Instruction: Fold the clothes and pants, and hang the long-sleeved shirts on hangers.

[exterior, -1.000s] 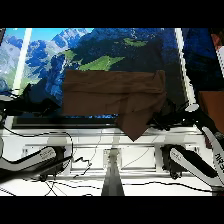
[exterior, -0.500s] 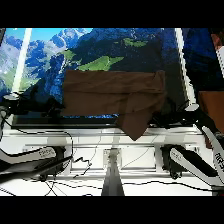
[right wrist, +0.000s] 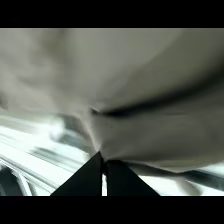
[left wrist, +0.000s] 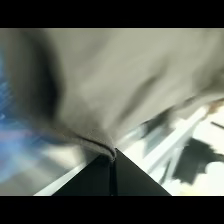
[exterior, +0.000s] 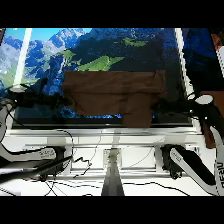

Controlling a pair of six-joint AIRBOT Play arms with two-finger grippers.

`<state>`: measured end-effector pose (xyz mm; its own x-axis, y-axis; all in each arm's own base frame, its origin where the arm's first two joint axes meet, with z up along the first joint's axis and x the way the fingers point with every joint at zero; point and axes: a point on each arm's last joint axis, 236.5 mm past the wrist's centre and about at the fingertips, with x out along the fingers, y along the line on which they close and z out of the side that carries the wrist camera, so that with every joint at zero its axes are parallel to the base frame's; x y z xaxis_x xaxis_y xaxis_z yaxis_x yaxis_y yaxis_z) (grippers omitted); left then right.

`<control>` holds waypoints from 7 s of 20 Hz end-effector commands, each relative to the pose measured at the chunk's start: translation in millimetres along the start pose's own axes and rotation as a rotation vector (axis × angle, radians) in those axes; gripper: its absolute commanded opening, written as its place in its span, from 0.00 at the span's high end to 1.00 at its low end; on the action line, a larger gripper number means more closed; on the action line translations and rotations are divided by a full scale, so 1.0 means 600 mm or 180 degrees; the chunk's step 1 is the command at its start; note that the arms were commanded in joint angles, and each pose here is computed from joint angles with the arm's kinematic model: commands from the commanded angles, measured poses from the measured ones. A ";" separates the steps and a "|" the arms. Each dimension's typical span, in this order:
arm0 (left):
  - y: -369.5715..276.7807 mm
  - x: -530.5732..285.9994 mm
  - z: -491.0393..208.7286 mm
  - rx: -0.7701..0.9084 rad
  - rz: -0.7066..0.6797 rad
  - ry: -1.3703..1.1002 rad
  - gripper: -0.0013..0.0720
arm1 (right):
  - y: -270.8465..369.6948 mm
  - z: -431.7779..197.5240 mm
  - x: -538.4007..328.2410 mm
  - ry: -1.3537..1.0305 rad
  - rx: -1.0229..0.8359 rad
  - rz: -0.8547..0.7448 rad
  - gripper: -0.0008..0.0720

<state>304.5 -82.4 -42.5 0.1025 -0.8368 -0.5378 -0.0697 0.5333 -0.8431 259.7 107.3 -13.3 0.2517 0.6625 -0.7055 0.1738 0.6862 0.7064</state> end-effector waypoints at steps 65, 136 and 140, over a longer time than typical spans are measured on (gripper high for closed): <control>-0.375 0.037 0.108 0.2159 0.0533 -0.0480 0.96 | 0.319 0.280 0.255 -0.0374 -0.1692 -0.0554 0.97; -0.235 -0.119 0.092 0.2224 0.2407 -0.0376 0.96 | -0.276 0.185 -0.499 -0.1653 0.1843 -0.2494 0.97; -0.235 -0.119 0.092 0.2224 0.2407 -0.0376 0.96 | -0.102 0.271 -0.405 -0.1647 0.0269 -0.2417 0.97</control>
<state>361.5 -91.3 114.4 0.3694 -0.2563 -0.8932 0.4319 0.8984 -0.0792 289.5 -207.6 99.4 0.2693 -0.2162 -0.9385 0.7677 0.6366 0.0736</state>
